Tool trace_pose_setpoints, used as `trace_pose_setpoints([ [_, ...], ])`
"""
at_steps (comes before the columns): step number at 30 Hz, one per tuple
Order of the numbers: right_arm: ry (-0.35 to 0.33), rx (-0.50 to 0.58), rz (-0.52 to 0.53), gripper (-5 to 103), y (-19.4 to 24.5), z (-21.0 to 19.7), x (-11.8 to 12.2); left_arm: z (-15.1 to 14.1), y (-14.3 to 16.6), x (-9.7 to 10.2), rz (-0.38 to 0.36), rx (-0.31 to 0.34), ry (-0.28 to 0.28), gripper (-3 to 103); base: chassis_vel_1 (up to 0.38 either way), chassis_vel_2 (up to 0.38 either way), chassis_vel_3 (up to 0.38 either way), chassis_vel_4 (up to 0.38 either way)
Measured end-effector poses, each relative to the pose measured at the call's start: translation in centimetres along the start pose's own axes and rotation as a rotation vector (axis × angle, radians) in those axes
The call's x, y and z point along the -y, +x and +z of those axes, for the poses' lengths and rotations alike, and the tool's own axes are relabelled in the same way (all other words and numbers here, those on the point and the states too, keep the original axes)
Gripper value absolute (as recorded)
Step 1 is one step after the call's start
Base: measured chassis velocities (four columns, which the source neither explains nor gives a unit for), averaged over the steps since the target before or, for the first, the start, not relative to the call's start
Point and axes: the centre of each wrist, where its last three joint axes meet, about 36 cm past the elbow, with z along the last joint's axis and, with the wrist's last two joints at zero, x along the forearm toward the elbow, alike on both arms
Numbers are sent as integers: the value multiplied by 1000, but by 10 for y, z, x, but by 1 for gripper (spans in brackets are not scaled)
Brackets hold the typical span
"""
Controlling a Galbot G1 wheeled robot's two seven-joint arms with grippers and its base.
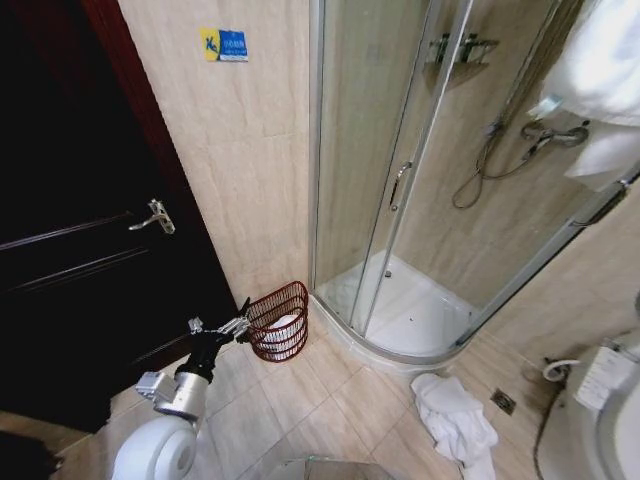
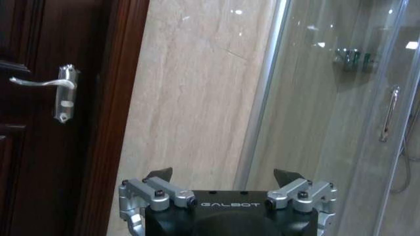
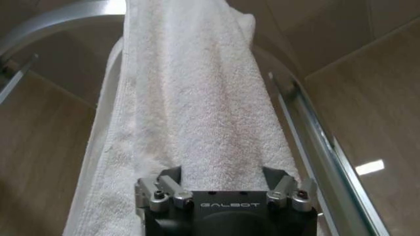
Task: Discard the used towel into the hamper.
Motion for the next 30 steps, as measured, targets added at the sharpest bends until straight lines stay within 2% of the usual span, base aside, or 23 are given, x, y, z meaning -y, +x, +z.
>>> trace_pose_setpoints([
  [2, 3, -4, -8, 81, 0, 0, 0, 0, 0, 0, 0, 0, 0, 100, 0, 0, 0, 0],
  [6, 8, -13, -38, 66, -1, 1, -6, 0, 0, 0, 0, 0, 0, 100, 0, 0, 0, 0],
  [8, 6, -14, -46, 66, -1, 1, -8, 0, 0, 0, 0, 0, 0, 100, 0, 0, 0, 0],
  [10, 5, -16, -55, 58, -1, 0, -12, 0, 0, 0, 0, 0, 0, 100, 0, 0, 0, 0],
  [11, 5, -16, -55, 58, -1, 0, -12, 0, 0, 0, 0, 0, 0, 100, 0, 0, 0, 0],
  [15, -1, -16, -67, 41, -1, -1, -15, 0, 0, 0, 0, 0, 0, 100, 0, 0, 0, 0],
  [17, -2, -16, -68, 41, -1, 0, -15, 0, 0, 0, 0, 0, 0, 100, 0, 0, 0, 0],
  [23, -3, -9, -70, 23, 6, 0, -11, 0, 0, 0, 0, 0, 0, 100, 0, 0, 0, 0],
  [24, -3, -9, -70, 23, 6, 0, -11, 0, 0, 0, 0, 0, 0, 100, 0, 0, 0, 0],
  [26, -11, -7, -73, 15, 8, 0, -8, 0, 0, 0, 0, 0, 0, 100, 0, 0, 0, 0],
  [28, -22, -7, -76, 15, 10, -1, -7, 0, 0, 0, 0, 0, 0, 100, 0, 0, 0, 0],
  [29, -33, -5, -77, 10, 12, -4, -4, 0, 0, 0, 0, 0, 0, 100, 0, 0, 0, 0],
  [30, -35, -3, -77, 10, 14, -5, -2, 0, 0, 0, 0, 0, 0, 100, 0, 0, 0, 0],
])
